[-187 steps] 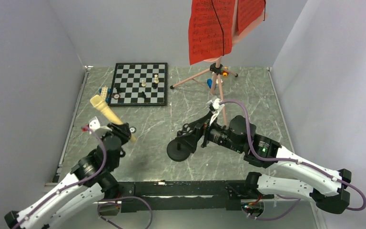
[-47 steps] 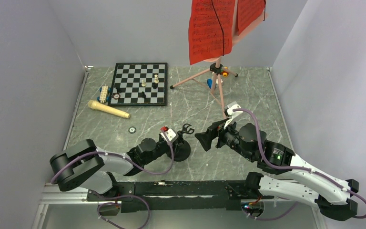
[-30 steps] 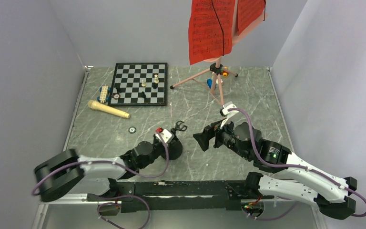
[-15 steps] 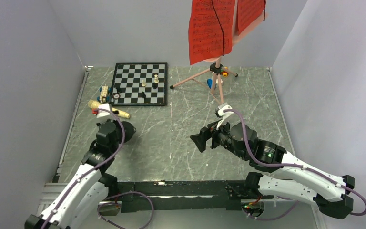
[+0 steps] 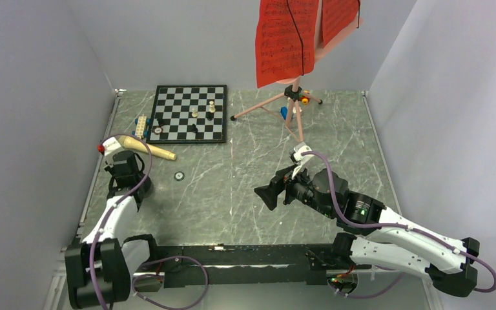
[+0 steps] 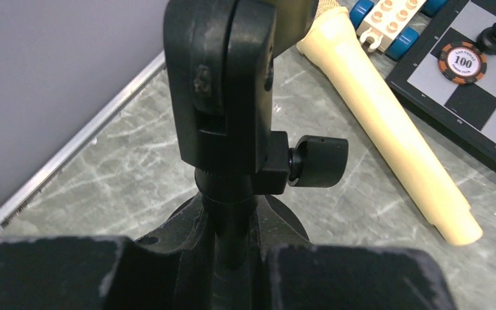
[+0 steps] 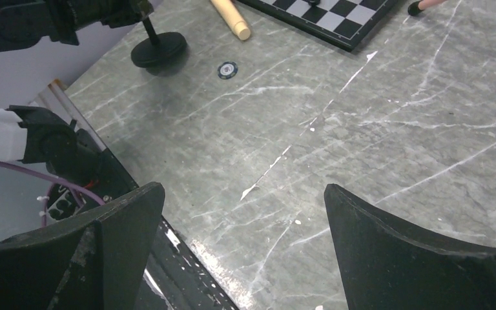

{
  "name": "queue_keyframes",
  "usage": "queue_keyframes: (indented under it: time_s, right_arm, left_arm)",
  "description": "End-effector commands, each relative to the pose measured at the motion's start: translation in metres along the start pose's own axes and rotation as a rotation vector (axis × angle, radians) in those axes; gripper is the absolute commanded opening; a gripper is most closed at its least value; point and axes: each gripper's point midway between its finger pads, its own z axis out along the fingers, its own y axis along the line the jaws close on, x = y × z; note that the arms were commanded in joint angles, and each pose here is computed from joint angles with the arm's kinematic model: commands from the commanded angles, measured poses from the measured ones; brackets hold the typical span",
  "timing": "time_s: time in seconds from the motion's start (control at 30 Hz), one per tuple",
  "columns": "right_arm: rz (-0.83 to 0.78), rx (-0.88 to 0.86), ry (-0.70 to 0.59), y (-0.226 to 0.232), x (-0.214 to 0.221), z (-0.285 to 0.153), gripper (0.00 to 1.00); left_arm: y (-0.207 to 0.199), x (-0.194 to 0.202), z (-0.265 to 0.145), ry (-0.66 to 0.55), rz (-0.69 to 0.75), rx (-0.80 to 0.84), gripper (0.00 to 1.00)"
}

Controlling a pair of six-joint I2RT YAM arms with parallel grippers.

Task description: Pack up the instrument practice props

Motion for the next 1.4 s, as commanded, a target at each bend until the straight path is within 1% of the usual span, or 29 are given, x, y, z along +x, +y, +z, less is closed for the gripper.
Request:
queue_keyframes:
  time_s: [0.0, 0.13, 0.23, 0.3, 0.37, 0.43, 0.53, 0.6, 0.67, 0.77, 0.87, 0.97, 1.0, 1.03, 1.1, 1.2, 1.27, 1.37]
  right_arm:
    - [-0.007, -0.045, -0.067, 0.009, -0.016, 0.003, 1.00]
    - [-0.020, -0.045, -0.056, 0.008, -0.009, 0.008, 1.00]
    - [-0.026, -0.046, -0.039, 0.008, -0.003, 0.010, 1.00]
    - [-0.033, -0.041, -0.032, 0.006, -0.001, 0.011, 1.00]
    - [-0.037, -0.036, -0.030, 0.005, 0.000, 0.010, 1.00]
    - [-0.041, -0.034, -0.030, 0.004, 0.000, 0.010, 1.00]
    - [-0.041, -0.031, -0.023, 0.004, 0.001, 0.011, 1.00]
    - [-0.038, -0.030, -0.023, 0.003, 0.001, 0.010, 1.00]
    - [-0.036, -0.032, -0.023, 0.004, 0.001, 0.010, 1.00]
    - [-0.029, -0.036, -0.018, 0.006, -0.001, 0.011, 1.00]
    - [-0.020, -0.031, -0.011, 0.007, -0.003, 0.014, 1.00]
    - [-0.012, 0.002, -0.008, 0.003, -0.004, 0.018, 1.00]
    - [-0.009, 0.025, -0.005, 0.000, -0.004, 0.019, 1.00]
    - [-0.003, 0.066, -0.001, -0.007, -0.004, 0.021, 1.00]
    - [0.011, 0.150, 0.023, -0.025, -0.002, 0.026, 1.00]
    - [0.102, 0.282, 0.054, -0.070, -0.003, 0.035, 1.00]
    - [0.169, 0.372, 0.019, -0.097, -0.010, 0.034, 1.00]
    - [0.230, 0.526, -0.040, -0.133, -0.013, 0.027, 1.00]
  left_arm:
    - [-0.015, -0.079, 0.013, -0.229, -0.006, 0.018, 0.00]
    - [-0.013, -0.076, 0.029, -0.231, 0.036, 0.000, 0.00]
    - [-0.014, -0.067, 0.041, -0.186, 0.041, 0.006, 0.00]
    - [-0.019, -0.067, 0.045, -0.179, 0.050, 0.025, 0.00]
    - [-0.021, -0.065, 0.047, -0.158, 0.062, 0.033, 0.11]
    - [-0.023, -0.062, 0.049, -0.134, 0.080, 0.039, 0.29]
    - [-0.023, -0.054, 0.049, -0.103, 0.087, 0.043, 0.49]
    - [-0.022, -0.050, 0.046, -0.089, 0.068, 0.046, 0.57]
    - [-0.022, -0.046, 0.042, -0.074, 0.046, 0.050, 0.63]
    - [-0.019, -0.047, 0.030, -0.085, 0.007, 0.039, 0.73]
    - [-0.014, -0.059, 0.012, -0.101, -0.045, 0.033, 0.81]
    - [-0.010, -0.078, -0.014, -0.149, -0.106, 0.060, 0.89]
    - [-0.009, -0.082, -0.022, -0.164, -0.123, 0.075, 0.95]
    - [-0.010, -0.087, -0.031, -0.180, -0.145, 0.095, 0.99]
    - [-0.019, -0.094, -0.048, -0.210, -0.187, 0.177, 0.99]
    - [-0.061, -0.086, -0.080, -0.233, -0.200, 0.383, 0.99]
    - [-0.095, -0.071, -0.109, -0.225, -0.189, 0.522, 0.99]
    - [-0.133, -0.047, -0.141, -0.175, -0.174, 0.663, 0.99]
